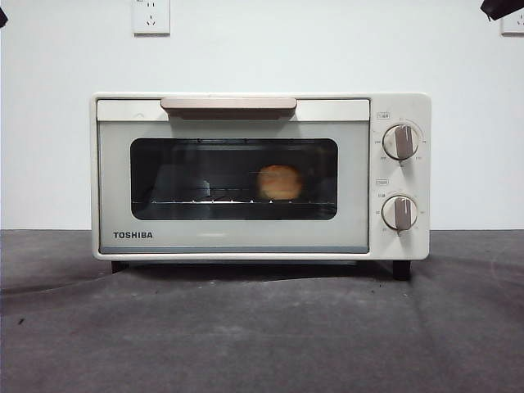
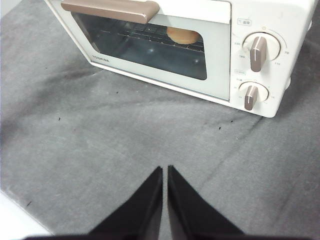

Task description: The left arm flap open the oven, the right arm pick bread and place it into oven, the left arm flap close the oven

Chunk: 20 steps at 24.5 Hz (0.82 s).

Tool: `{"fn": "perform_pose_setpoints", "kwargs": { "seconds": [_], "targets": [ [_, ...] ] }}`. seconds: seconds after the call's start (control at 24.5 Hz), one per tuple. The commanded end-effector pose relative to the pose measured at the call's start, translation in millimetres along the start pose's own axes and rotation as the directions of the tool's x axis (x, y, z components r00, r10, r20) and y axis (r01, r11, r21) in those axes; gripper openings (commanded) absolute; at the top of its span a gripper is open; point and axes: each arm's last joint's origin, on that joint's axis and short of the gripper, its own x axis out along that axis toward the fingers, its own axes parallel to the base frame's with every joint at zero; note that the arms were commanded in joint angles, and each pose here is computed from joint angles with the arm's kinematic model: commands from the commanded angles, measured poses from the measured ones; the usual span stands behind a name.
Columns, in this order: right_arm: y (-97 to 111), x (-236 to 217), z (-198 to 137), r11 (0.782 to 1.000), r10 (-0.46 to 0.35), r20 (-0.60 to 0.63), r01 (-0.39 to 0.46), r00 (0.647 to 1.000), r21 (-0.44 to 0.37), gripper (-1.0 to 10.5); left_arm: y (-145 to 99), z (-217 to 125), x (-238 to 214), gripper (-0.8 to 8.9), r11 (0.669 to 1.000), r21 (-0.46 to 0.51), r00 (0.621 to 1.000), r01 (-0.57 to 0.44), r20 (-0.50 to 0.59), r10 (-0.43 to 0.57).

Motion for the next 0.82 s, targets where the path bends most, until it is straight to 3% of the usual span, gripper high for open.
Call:
{"fn": "perform_pose_setpoints", "kwargs": {
  "seconds": [0.04,0.53,0.65,0.82],
  "targets": [
    [2.8,-2.7,4.5,1.000,0.013,0.018,-0.013,1.000,-0.002,0.1,-1.4,4.3,-1.6,0.16,1.000,0.025,1.000,0.003,0.017,-0.004],
    [2.8,-2.7,4.5,1.000,0.013,0.018,-0.013,1.000,-0.002,0.1,-1.4,4.9,-1.7,0.16,0.999,0.032,1.000,0.003,0.025,-0.004],
    [2.8,-2.7,4.5,1.000,0.013,0.018,-0.013,1.000,-0.002,0.1,-2.1,5.8,-4.4,0.16,0.991,0.135,0.999,-0.001,0.046,-0.005],
    [2.8,-2.7,4.5,1.000,0.013,0.018,-0.013,1.000,-0.002,0.1,-1.5,10.0,-13.0,0.24,0.946,0.320,0.987,-0.056,0.163,0.003]
  ]
}}
